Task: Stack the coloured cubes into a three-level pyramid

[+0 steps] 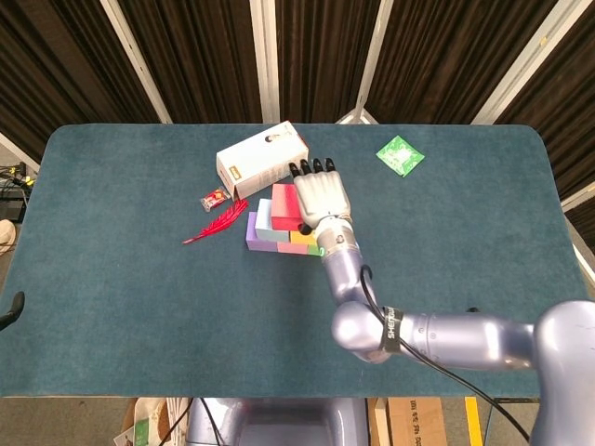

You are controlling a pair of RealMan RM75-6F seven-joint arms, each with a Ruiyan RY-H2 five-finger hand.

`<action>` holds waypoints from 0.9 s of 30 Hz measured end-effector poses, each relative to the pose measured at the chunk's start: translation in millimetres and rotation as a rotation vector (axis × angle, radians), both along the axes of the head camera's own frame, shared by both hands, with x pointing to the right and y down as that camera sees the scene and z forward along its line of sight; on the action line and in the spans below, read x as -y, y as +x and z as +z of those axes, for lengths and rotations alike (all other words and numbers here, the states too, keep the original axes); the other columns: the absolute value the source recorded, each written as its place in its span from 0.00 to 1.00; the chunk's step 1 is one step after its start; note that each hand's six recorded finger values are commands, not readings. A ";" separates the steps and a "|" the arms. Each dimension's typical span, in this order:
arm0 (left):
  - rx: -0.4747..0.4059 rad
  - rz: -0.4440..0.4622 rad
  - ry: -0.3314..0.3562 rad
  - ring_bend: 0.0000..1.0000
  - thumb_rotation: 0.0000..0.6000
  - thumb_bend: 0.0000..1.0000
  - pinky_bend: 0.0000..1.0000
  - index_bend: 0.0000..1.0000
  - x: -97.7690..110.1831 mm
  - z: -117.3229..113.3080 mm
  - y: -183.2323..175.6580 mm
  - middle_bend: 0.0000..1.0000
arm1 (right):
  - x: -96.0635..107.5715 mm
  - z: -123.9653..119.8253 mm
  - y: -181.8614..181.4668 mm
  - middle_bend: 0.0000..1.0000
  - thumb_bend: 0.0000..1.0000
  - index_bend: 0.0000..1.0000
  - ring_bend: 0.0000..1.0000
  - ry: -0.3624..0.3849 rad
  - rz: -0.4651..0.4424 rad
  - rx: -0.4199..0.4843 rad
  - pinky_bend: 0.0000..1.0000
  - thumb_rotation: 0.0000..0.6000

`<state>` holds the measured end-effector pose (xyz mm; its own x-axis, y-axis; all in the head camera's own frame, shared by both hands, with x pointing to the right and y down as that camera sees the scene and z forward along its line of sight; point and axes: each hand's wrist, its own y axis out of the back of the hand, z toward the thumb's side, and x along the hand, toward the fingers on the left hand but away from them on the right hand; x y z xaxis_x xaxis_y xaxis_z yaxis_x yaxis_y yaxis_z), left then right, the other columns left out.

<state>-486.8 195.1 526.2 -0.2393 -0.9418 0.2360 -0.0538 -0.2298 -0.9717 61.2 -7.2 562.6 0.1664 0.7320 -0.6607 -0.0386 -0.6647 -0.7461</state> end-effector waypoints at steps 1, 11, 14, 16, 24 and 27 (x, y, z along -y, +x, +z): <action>-0.006 0.004 -0.004 0.00 1.00 0.40 0.00 0.10 -0.2 0.7 0.8 0.01 | -1.8 -2.2 4.8 0.08 0.26 0.00 0.00 -0.001 0.004 0.003 0.00 1.00; -0.066 0.046 -0.050 0.00 1.00 0.40 0.00 0.10 2.2 10.3 7.8 0.01 | -17.1 -20.0 77.6 0.08 0.26 0.00 0.00 0.030 0.095 0.021 0.00 1.00; -0.095 0.054 -0.060 0.00 1.00 0.40 0.00 0.10 5.1 13.7 9.7 0.01 | -23.0 -24.0 104.8 0.08 0.26 0.00 0.00 0.059 0.124 0.023 0.00 1.00; -0.107 0.065 -0.071 0.00 1.00 0.40 0.00 0.10 8.0 16.6 11.5 0.01 | -28.3 -26.4 124.6 0.08 0.26 0.00 0.00 0.082 0.146 0.025 0.00 1.00; -0.141 0.162 -0.136 0.00 1.00 0.40 0.00 0.09 31.8 26.3 31.6 0.01 | -61.6 -24.4 193.3 0.08 0.26 0.00 0.00 0.137 0.215 0.032 0.00 1.00; -0.156 0.211 -0.170 0.00 1.00 0.40 0.00 0.11 43.6 30.4 45.2 0.01 | -76.8 -20.7 214.6 0.08 0.26 0.00 0.00 0.143 0.234 0.027 0.00 1.00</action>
